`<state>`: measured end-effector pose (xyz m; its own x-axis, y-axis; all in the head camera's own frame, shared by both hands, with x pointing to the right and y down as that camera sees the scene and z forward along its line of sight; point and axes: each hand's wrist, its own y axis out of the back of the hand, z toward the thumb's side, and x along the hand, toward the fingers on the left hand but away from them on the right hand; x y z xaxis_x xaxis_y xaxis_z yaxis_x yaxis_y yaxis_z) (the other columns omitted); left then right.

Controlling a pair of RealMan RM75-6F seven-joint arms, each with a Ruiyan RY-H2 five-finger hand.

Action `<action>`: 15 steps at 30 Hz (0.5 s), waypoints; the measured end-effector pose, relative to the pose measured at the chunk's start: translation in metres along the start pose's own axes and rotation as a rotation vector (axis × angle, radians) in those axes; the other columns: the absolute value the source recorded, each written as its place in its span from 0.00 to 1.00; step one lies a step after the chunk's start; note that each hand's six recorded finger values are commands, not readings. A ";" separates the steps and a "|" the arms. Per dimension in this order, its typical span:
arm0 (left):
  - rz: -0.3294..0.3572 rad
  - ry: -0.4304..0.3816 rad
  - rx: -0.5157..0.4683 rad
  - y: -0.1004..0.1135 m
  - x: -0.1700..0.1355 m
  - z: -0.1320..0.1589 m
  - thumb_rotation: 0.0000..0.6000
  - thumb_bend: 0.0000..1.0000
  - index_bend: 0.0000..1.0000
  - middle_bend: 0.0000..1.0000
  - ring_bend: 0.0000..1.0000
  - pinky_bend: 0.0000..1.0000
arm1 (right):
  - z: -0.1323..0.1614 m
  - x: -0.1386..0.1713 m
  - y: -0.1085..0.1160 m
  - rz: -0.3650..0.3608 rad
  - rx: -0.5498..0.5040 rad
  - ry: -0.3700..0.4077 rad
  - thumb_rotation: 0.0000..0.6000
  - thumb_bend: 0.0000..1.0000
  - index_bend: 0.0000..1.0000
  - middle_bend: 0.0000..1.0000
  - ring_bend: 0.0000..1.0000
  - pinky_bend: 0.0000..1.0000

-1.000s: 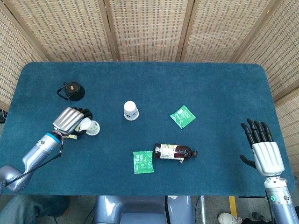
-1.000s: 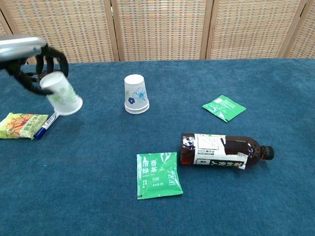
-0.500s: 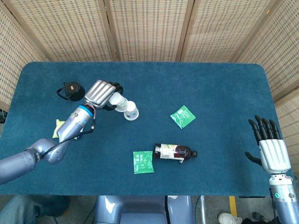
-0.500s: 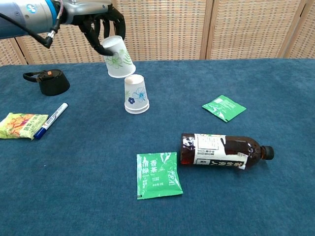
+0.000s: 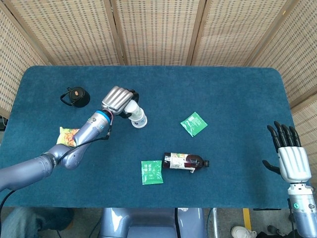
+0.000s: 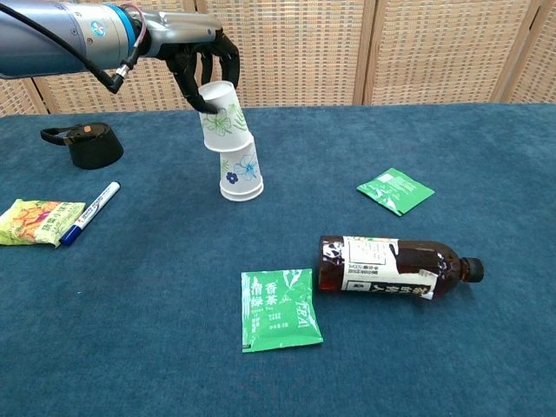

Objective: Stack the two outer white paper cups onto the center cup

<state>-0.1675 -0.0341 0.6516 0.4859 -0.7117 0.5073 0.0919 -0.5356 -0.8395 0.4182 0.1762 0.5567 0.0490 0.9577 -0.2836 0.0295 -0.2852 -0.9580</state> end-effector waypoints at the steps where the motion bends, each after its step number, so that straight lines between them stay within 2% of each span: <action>1: -0.001 -0.001 0.001 -0.001 0.000 0.001 1.00 0.31 0.52 0.39 0.44 0.44 | 0.000 0.000 0.000 0.000 -0.001 0.000 1.00 0.00 0.00 0.00 0.00 0.00; 4: 0.007 -0.002 0.002 -0.001 0.001 0.003 1.00 0.25 0.48 0.34 0.38 0.36 | 0.000 0.000 0.001 -0.002 -0.002 0.001 1.00 0.00 0.00 0.00 0.00 0.00; 6: 0.007 -0.003 0.008 -0.005 0.002 0.005 1.00 0.13 0.35 0.19 0.21 0.24 | 0.001 0.001 0.001 -0.001 -0.003 0.003 1.00 0.00 0.00 0.00 0.00 0.00; 8: -0.004 -0.002 0.010 -0.010 0.004 0.006 1.00 0.01 0.13 0.02 0.03 0.09 | 0.001 0.001 0.001 -0.001 -0.004 0.003 1.00 0.00 0.00 0.00 0.00 0.00; 10: -0.019 -0.006 -0.005 -0.014 0.005 0.009 1.00 0.00 0.03 0.00 0.00 0.03 | 0.002 0.002 0.002 -0.003 -0.006 0.004 1.00 0.00 0.00 0.00 0.00 0.00; 11: -0.020 -0.009 -0.011 -0.015 0.005 0.011 1.00 0.00 0.00 0.00 0.00 0.01 | 0.001 0.002 0.002 -0.003 -0.007 0.004 1.00 0.00 0.00 0.00 0.00 0.00; 15: -0.006 -0.020 -0.034 -0.012 0.001 0.014 1.00 0.00 0.00 0.00 0.00 0.00 | 0.002 0.003 0.002 -0.001 -0.012 0.006 1.00 0.00 0.00 0.00 0.00 0.00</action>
<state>-0.1554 -0.0221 0.6597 0.5027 -0.6994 0.5080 0.0654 -0.5552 -0.8291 0.4167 0.1782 0.5536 0.0546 0.9578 -0.2823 0.0410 -0.2846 -0.9578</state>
